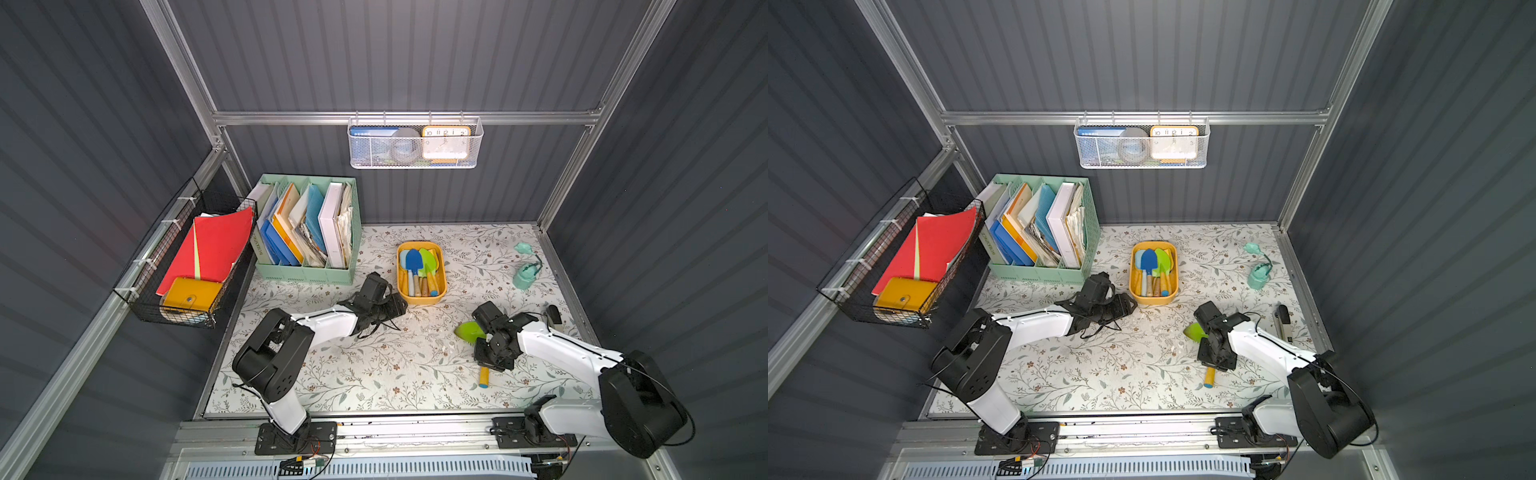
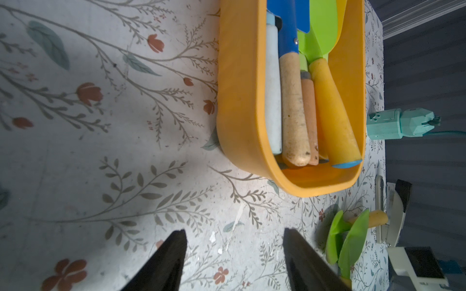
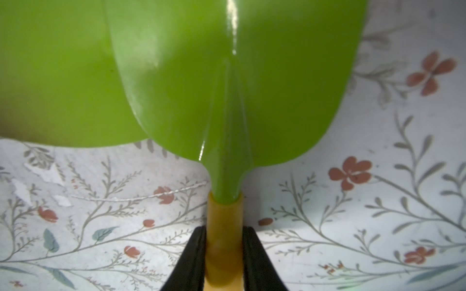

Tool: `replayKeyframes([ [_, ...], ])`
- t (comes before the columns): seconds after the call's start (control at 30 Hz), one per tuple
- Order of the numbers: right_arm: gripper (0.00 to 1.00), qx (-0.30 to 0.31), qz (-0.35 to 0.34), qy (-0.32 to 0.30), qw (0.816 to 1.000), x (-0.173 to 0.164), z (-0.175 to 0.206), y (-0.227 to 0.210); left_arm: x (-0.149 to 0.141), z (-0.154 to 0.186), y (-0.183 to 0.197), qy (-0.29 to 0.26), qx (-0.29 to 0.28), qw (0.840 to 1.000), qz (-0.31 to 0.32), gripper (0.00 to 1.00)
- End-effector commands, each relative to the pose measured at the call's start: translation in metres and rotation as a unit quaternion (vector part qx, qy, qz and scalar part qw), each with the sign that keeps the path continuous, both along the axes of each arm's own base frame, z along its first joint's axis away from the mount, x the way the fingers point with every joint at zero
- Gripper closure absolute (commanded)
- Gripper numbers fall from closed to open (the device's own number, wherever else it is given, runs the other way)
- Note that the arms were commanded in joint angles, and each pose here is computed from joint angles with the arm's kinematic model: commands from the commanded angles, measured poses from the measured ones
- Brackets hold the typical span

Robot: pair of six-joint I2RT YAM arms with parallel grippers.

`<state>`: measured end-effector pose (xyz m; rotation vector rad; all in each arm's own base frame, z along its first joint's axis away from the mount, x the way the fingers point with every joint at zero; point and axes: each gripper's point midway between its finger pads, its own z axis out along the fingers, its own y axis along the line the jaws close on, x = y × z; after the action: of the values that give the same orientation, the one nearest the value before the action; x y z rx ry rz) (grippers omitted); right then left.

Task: Put the shovel into the storage box
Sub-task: Pick up the shovel from the center of the board, then place the shovel in the storage box.

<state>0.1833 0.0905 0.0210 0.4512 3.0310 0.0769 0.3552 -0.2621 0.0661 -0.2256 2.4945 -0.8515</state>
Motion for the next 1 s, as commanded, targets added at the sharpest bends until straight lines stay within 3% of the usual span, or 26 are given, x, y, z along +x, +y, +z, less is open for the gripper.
replayKeyframes([
  [0.0, 0.78, -0.009, 0.012, -0.015, 1.0, 0.005, 0.012, 0.0, -0.005, 0.004, 0.001, 0.0, -0.001, 1.0, 0.0, 0.34],
  [0.2, 0.85, -0.012, 0.023, -0.039, 0.999, 0.011, 0.032, -0.002, -0.006, 0.01, 0.003, -0.005, -0.003, 1.0, 0.002, 0.33],
  [0.5, 0.86, 0.009, 0.037, -0.096, 0.995, 0.027, 0.072, 0.006, -0.01, 0.016, 0.01, -0.009, 0.004, 1.0, 0.011, 0.33],
  [0.97, 0.86, 0.068, 0.084, -0.136, 0.985, 0.1, 0.103, 0.063, -0.022, 0.032, 0.028, -0.023, 0.01, 0.999, 0.034, 0.33],
])
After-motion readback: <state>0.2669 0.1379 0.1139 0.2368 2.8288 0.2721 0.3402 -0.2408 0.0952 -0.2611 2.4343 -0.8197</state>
